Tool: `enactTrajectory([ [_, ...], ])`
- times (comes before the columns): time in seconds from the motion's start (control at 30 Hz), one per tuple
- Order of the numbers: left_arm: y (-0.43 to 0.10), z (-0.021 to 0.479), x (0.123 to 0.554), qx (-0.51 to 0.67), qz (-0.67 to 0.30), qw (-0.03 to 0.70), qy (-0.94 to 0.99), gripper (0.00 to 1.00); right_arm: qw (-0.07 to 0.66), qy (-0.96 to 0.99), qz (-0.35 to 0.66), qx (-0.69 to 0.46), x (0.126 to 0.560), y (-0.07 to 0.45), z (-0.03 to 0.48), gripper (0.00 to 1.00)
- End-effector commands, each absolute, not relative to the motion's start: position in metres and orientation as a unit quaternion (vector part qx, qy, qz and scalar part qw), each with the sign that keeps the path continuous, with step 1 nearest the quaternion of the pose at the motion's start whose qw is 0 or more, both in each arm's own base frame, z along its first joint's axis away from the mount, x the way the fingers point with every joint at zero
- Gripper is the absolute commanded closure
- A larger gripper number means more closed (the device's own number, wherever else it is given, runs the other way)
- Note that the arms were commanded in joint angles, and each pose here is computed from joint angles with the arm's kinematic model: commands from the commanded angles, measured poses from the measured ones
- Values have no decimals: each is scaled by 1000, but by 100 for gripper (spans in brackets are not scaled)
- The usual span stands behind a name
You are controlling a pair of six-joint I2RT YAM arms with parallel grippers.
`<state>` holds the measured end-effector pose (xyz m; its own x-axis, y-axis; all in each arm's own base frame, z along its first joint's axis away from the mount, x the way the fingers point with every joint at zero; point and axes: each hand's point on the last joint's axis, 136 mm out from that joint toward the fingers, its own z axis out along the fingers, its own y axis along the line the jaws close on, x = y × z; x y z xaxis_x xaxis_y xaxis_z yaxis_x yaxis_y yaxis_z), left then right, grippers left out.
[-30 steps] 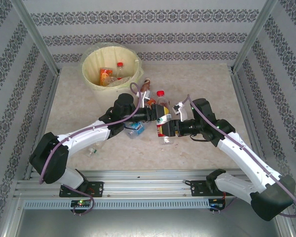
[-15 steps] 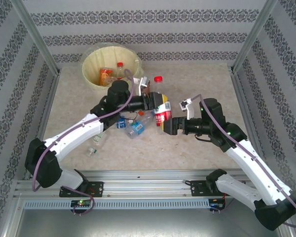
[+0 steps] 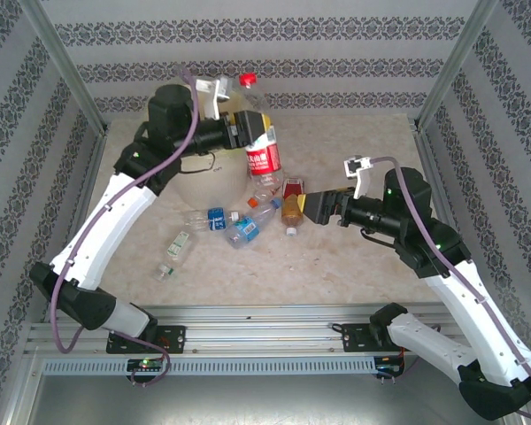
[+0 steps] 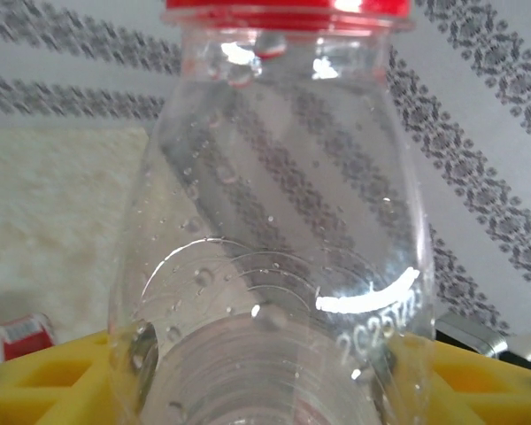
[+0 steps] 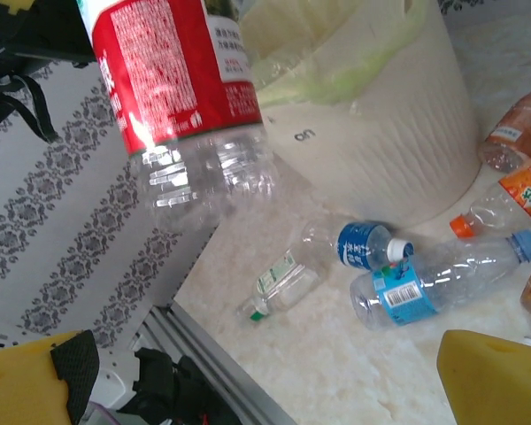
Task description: Put the plastic bottles in the bin
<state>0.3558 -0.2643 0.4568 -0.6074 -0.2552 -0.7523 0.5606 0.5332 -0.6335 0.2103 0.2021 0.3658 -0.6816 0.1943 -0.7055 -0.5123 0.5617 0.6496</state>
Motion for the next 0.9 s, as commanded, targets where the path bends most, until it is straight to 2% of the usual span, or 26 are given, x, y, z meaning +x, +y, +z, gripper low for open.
enactTrajectory([
  [0.0,-238,453,371,102,-403,453,789,38,417,772,470,-101,213,203,394,2],
  [0.2,-199,473,406,66,-347,505,787,37,420,762,483,-99,210,206,410,2],
  [0.47,-145,461,452,24,-234,539,809,37,433,765,469,-89,210,200,411,2],
  [0.63,-120,434,477,11,-181,518,836,35,431,770,463,-85,212,200,405,2],
  [0.87,-110,379,495,4,-151,450,880,34,423,783,450,-76,215,198,393,2],
])
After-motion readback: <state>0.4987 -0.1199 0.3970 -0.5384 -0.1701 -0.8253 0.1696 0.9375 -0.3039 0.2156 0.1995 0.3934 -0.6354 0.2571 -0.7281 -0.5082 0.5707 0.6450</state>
